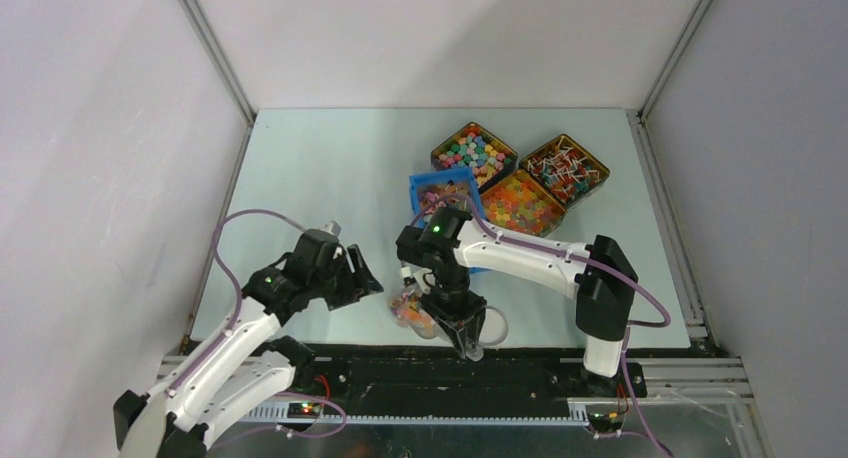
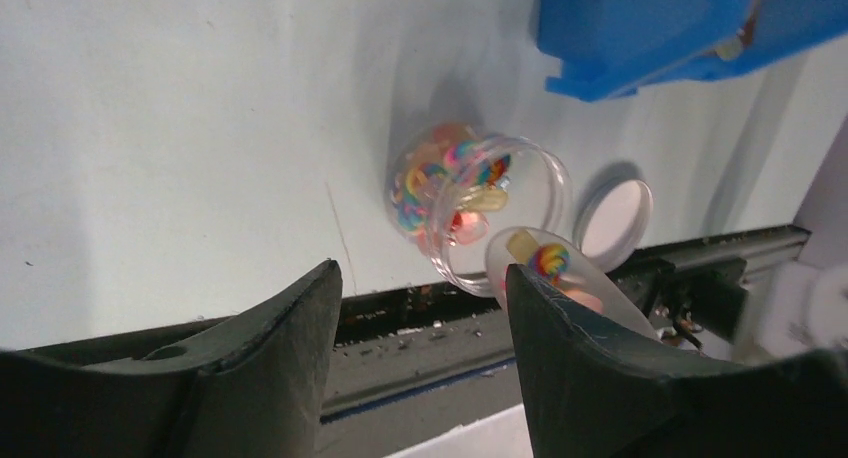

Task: Pack the candies
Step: Place the fake candies in the packing bottle.

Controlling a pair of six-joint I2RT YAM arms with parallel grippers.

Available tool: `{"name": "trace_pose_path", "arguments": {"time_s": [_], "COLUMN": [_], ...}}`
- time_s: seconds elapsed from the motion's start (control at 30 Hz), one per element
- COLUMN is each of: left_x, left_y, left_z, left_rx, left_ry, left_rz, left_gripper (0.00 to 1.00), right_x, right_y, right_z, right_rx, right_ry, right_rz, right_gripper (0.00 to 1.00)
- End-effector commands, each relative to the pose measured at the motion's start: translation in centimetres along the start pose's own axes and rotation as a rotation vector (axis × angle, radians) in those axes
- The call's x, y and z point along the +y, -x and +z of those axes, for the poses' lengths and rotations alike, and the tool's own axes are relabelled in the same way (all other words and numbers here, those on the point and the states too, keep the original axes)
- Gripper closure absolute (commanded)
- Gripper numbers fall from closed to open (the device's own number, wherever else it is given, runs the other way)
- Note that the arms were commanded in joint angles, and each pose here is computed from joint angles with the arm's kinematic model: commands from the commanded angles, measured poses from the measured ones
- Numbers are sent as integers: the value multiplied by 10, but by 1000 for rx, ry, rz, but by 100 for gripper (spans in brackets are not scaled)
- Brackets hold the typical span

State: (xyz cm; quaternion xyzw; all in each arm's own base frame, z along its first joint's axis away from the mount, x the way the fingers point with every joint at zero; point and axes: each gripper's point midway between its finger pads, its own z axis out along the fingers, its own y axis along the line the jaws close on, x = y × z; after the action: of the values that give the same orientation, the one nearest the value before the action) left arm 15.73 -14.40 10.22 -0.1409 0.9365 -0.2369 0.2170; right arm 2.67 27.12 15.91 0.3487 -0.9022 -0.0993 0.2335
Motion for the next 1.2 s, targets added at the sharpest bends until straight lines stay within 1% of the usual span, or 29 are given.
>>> {"name": "trace_pose_path", "arguments": {"time_s": [0.0, 0.13, 0.37, 0.6, 0.83, 1.1, 1.17], "left_x": [-26, -38, -48, -54, -57, -58, -58], "left_y": [-6, -17, -42, -54, -60, -66, -66], "left_z": [-28, -37, -37, -31, -21, -15, -14], "left_rx": [48, 98, 190, 221, 233, 244, 241], "left_ry": [-83, -107, -121, -135, -115, -109, -110], "left_rz": [67, 84, 44, 17, 32, 37, 32], "left_gripper": [34, 32, 31, 33, 34, 40, 46], "right_x": [5, 5, 5, 8, 11, 11, 11], "right_y": [-4, -2, -2, -1, -2, -2, -2], "right_z": [-9, -9, -11, -13, -17, -19, -19], "right_rx": [13, 9, 3, -6, -19, -29, -31], "right_ry": [15, 15, 18, 24, 34, 33, 31], "right_rz": [14, 14, 20, 21, 22, 26, 26], "right_gripper": [100, 100, 100, 100, 100, 100, 100]}}
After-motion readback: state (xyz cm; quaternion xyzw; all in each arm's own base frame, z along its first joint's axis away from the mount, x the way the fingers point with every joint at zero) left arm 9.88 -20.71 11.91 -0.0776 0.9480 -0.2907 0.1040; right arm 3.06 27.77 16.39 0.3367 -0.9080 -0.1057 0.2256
